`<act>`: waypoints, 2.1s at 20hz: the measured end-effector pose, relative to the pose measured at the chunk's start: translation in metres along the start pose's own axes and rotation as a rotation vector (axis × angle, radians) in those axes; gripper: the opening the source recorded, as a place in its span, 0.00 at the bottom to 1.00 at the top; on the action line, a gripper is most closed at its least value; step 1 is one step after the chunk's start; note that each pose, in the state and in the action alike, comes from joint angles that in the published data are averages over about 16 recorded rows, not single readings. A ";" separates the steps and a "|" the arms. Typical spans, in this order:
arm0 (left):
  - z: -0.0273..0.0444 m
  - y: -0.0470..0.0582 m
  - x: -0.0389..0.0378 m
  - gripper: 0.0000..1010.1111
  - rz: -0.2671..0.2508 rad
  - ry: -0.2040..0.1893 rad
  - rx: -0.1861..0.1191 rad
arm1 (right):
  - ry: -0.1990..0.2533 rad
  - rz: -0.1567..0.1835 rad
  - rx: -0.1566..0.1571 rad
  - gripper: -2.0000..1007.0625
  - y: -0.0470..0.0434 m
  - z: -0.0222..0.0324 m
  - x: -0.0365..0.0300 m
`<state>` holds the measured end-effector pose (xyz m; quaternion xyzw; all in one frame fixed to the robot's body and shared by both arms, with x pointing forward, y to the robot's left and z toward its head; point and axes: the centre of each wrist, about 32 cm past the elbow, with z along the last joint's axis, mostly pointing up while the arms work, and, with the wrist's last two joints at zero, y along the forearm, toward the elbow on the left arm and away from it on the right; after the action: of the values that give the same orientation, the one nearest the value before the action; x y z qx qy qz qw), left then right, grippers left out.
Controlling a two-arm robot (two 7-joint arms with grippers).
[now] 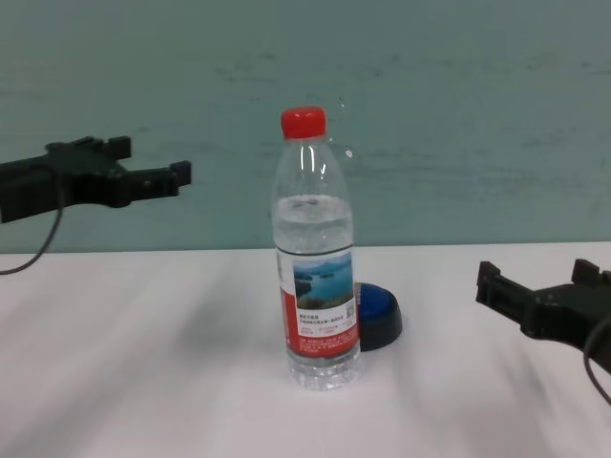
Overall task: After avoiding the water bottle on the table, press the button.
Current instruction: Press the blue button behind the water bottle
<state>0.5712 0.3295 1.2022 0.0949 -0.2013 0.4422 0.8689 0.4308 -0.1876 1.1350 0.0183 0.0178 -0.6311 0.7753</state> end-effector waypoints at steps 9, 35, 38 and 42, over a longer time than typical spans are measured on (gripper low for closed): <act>-0.0010 -0.037 -0.0054 0.99 -0.033 -0.016 -0.029 | 0.000 0.000 0.000 1.00 0.0000 0.0000 0.0000; -0.0292 -0.032 -0.0445 0.99 -0.049 0.017 -0.007 | 0.000 0.000 0.000 1.00 0.0000 0.0000 0.0000; -0.0334 -0.028 -0.0475 0.99 -0.047 0.022 0.001 | 0.000 0.000 0.000 1.00 0.0000 0.0000 0.0000; -0.0382 -0.023 -0.0501 0.99 -0.046 0.026 0.012 | 0.000 0.000 0.000 1.00 0.0000 0.0000 0.0000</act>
<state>0.5734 0.2924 1.1463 0.0992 -0.1851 0.4244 0.8808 0.4308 -0.1876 1.1350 0.0183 0.0178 -0.6311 0.7753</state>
